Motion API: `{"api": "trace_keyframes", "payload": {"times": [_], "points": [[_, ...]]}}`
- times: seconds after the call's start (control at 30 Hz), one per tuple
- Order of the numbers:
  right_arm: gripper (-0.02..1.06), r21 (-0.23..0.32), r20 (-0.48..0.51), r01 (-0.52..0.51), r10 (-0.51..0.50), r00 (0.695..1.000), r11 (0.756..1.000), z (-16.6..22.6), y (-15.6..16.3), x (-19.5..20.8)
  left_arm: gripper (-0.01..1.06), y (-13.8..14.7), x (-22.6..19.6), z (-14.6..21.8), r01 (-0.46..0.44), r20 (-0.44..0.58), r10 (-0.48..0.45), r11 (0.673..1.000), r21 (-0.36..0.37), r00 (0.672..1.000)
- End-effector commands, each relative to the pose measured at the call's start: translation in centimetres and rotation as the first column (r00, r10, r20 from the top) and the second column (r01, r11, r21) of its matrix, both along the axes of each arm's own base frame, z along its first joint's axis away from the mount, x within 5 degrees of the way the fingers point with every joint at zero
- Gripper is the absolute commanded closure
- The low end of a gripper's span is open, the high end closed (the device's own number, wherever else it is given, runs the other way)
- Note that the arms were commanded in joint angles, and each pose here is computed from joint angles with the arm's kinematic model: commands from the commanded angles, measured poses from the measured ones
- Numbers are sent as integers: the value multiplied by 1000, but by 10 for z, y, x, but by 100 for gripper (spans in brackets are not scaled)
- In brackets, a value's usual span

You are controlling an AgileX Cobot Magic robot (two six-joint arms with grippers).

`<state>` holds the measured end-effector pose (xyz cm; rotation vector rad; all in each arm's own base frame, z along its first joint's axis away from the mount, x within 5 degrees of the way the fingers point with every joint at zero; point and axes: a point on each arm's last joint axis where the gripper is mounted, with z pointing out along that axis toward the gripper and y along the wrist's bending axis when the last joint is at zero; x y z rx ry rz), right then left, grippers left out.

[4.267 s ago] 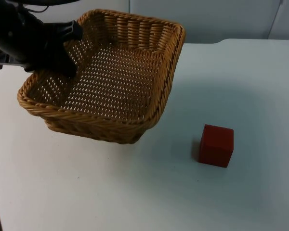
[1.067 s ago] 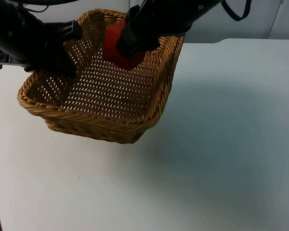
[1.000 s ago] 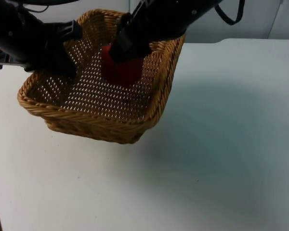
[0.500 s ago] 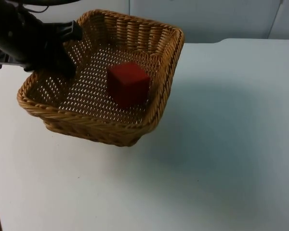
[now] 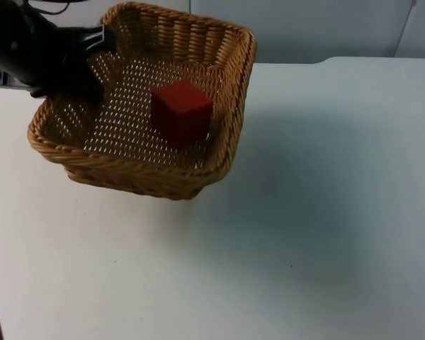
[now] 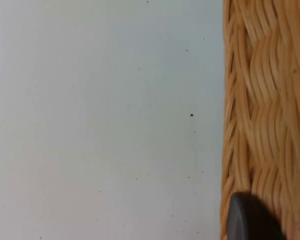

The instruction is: Pick up the basket with the left hand and place the cube into the basket with the right hand.

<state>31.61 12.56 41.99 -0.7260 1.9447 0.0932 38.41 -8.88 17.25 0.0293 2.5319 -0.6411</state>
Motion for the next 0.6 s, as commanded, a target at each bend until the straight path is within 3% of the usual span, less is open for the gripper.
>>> {"api": "trace_keyframes", "payload": {"times": [0.0,0.13,0.23,0.43,0.5,0.57], "points": [[105,10,8,6,-6,1000,1000,6,-3,-4,105,-4,-1,8,-35,-10,35,997,-69,999],[105,9,5,5,-5,1000,1000,7,-4,-6,105,-11,-2,1,-20,-50,15,994,-106,999],[105,9,5,5,-5,1000,1000,7,-4,-6,105,-21,-4,-17,44,-83,-52,995,-91,995],[105,8,6,4,-5,1000,1000,7,-4,-6,104,-32,-5,-42,85,-121,-94,994,-75,988],[105,8,6,4,-5,1000,1000,7,-4,-6,95,-34,-4,-53,113,-121,-121,991,-77,985],[105,8,6,4,-5,1000,1000,7,-4,-6,74,-35,-4,-58,146,-105,-152,987,-67,983]]}}
